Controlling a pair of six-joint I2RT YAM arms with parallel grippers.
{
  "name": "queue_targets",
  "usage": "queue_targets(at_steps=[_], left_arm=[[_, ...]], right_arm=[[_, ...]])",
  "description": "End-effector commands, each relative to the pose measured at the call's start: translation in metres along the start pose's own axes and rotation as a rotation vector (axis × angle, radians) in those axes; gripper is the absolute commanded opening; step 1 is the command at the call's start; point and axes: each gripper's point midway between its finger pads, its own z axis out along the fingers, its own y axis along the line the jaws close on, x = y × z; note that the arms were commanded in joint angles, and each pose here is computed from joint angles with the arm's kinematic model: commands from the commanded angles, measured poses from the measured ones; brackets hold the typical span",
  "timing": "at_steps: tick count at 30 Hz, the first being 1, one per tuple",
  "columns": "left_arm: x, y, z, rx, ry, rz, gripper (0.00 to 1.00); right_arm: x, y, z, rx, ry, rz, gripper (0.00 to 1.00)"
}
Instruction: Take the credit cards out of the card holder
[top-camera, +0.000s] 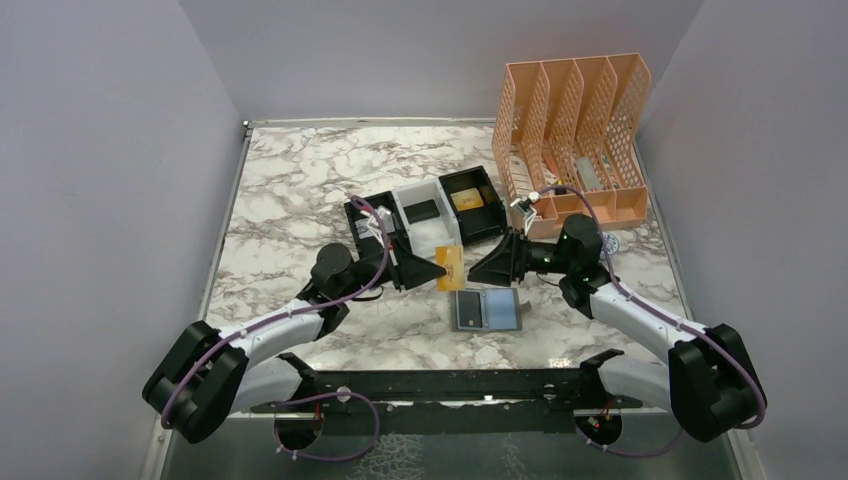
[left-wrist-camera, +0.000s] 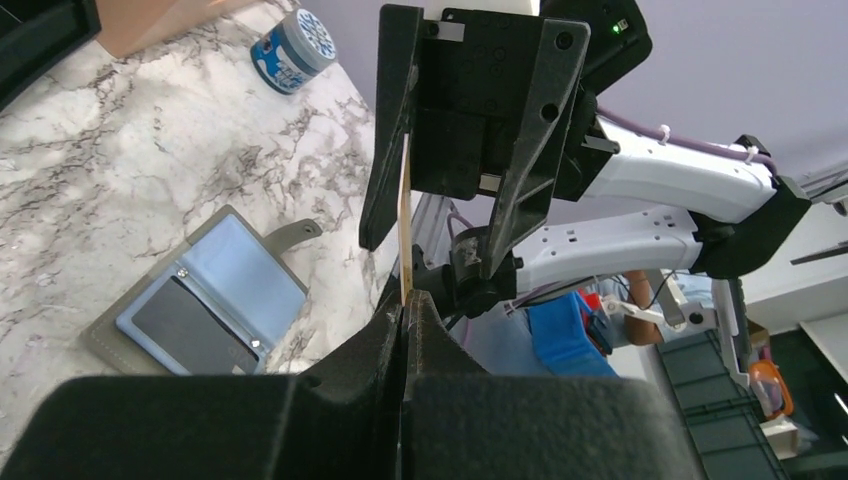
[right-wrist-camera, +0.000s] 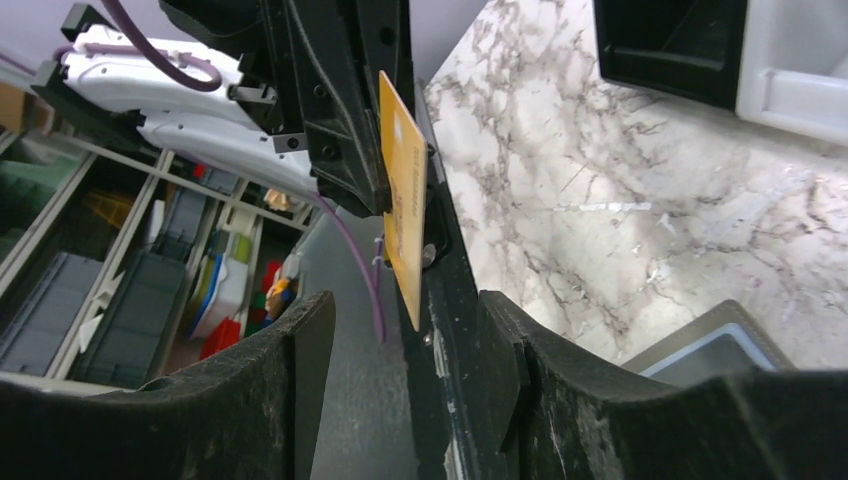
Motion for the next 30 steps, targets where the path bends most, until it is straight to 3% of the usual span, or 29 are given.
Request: queue_targets(at_steps=[1,30], left_arm=[[0.002,-0.022,0.004,0.108,0.019,0.019,0.00],[0.012,-0.026,0.007,0.155,0.033,-0.010,0.00]], right_arm=[[-0.006,0.020,0.007,-0.088,0.026,-0.040,0.55],[-0.003,0.029,0.020,-0.153,0.021,0.065,0.07]])
